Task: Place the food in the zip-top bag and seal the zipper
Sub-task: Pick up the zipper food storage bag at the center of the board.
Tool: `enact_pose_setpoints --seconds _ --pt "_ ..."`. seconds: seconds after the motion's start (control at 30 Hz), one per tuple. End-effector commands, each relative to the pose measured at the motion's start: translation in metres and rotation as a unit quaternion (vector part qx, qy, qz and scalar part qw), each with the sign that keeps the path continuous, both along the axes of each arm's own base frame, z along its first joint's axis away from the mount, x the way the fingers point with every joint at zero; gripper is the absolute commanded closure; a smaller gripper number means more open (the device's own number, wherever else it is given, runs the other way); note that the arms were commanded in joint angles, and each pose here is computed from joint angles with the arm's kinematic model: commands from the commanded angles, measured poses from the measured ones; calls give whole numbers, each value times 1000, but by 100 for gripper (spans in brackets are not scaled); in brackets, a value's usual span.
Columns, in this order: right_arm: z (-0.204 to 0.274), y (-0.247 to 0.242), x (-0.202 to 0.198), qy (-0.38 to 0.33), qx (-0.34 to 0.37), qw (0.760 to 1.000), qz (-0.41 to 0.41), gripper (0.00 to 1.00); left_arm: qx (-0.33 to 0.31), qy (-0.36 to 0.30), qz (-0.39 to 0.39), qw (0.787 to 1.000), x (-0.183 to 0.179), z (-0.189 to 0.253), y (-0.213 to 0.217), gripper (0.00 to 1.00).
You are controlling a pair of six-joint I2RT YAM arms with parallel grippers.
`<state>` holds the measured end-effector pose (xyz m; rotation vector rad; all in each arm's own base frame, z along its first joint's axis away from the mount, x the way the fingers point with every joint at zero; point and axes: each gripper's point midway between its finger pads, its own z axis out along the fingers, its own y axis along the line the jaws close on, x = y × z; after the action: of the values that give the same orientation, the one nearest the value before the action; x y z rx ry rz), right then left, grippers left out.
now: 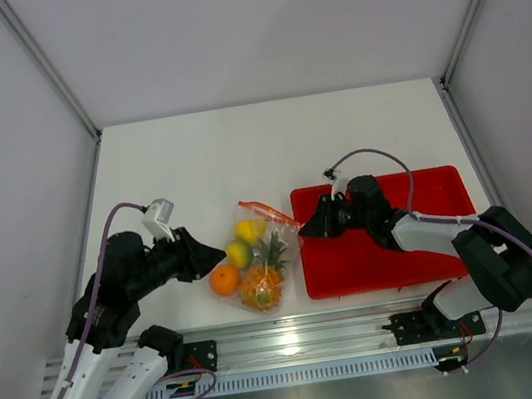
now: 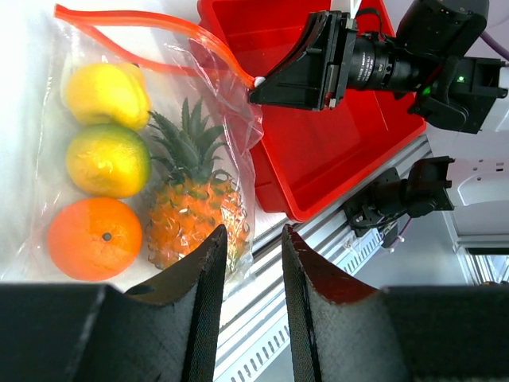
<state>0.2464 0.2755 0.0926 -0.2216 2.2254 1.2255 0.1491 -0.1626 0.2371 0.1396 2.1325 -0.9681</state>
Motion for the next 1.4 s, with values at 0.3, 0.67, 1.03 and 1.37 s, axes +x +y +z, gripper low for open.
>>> enact_pose_setpoints --seconds 0.3,0.67,1.03,1.37 --pt "39 -1 22 -73 -39 997 -4 100 1 -22 -4 1000 3 12 0 64" --pt "124 37 -1 -195 -24 974 114 100 -6 -54 10 998 1 34 7 65" --pt "193 84 -83 -292 -8 926 238 100 -39 -243 -45 968 -35 118 15 57" --pt "198 89 -105 -299 25 915 269 100 -62 -339 -228 911 -78 136 -16 34"
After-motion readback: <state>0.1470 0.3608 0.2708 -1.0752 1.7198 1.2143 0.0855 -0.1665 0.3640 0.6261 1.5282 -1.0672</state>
